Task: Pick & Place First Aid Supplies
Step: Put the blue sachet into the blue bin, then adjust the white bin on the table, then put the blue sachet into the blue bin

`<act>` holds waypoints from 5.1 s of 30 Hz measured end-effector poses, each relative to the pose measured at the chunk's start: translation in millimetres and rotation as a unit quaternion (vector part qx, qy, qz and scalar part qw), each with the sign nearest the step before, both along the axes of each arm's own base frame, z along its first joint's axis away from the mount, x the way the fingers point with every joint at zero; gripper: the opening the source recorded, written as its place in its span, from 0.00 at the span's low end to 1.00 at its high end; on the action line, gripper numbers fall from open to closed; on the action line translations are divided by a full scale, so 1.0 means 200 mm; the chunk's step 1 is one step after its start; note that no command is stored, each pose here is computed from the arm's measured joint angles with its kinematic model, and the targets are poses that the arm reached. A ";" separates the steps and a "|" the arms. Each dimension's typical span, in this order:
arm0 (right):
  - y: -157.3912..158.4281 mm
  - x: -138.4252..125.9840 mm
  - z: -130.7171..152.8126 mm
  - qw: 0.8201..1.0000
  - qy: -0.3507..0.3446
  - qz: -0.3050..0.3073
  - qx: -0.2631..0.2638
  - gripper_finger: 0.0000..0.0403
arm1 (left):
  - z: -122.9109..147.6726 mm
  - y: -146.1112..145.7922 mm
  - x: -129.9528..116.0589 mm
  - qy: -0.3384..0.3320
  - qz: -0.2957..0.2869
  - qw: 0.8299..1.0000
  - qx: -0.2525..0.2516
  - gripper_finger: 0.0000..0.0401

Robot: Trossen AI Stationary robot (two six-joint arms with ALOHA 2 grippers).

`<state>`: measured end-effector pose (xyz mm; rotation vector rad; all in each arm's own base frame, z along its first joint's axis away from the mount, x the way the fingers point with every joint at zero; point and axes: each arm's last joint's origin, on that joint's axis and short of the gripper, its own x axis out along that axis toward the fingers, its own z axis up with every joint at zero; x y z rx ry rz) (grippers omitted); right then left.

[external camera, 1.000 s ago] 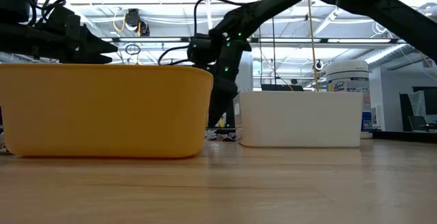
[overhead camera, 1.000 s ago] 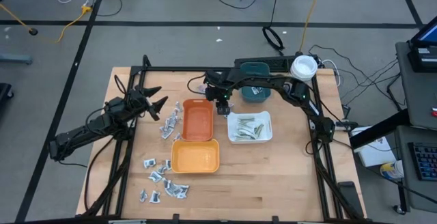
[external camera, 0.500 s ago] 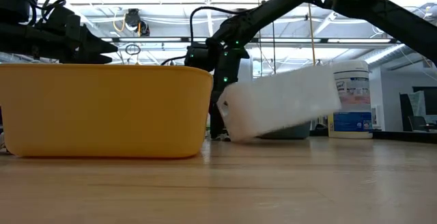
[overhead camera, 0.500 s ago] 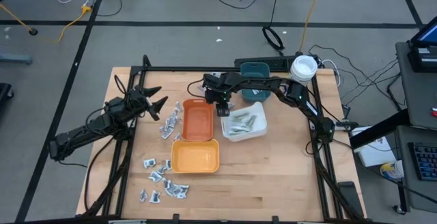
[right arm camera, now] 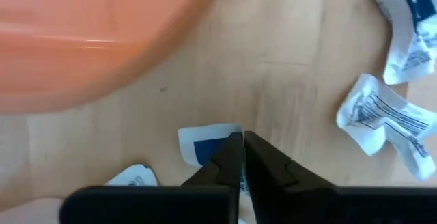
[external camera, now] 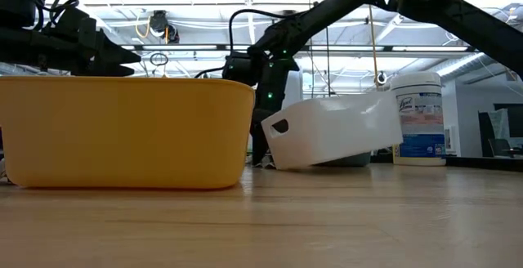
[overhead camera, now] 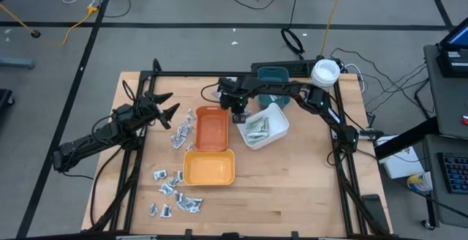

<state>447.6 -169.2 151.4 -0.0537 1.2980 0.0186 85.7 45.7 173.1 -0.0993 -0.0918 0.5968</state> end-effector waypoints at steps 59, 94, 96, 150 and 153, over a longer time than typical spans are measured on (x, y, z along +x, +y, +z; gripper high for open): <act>-0.50 -0.73 0.24 0.957 0.106 -0.268 -0.021 0.19 | 0.00 0.00 0.00 0.000 0.000 1.000 0.000 0.77; 0.30 -0.56 0.23 0.993 -0.027 0.111 -0.017 0.53 | 0.00 0.00 0.00 0.000 0.000 1.000 0.000 0.77; 0.31 -0.56 0.19 0.995 -0.009 0.104 0.001 0.53 | 0.00 0.00 0.00 0.000 0.000 1.000 0.000 0.77; 0.32 -0.53 0.42 0.939 -0.078 0.310 -0.126 0.53 | 0.00 0.00 0.00 0.000 0.000 1.000 0.000 0.77; 0.28 -0.50 0.38 0.939 -0.090 0.302 -0.135 0.53 | 0.00 0.00 0.00 0.000 0.000 1.000 0.000 0.77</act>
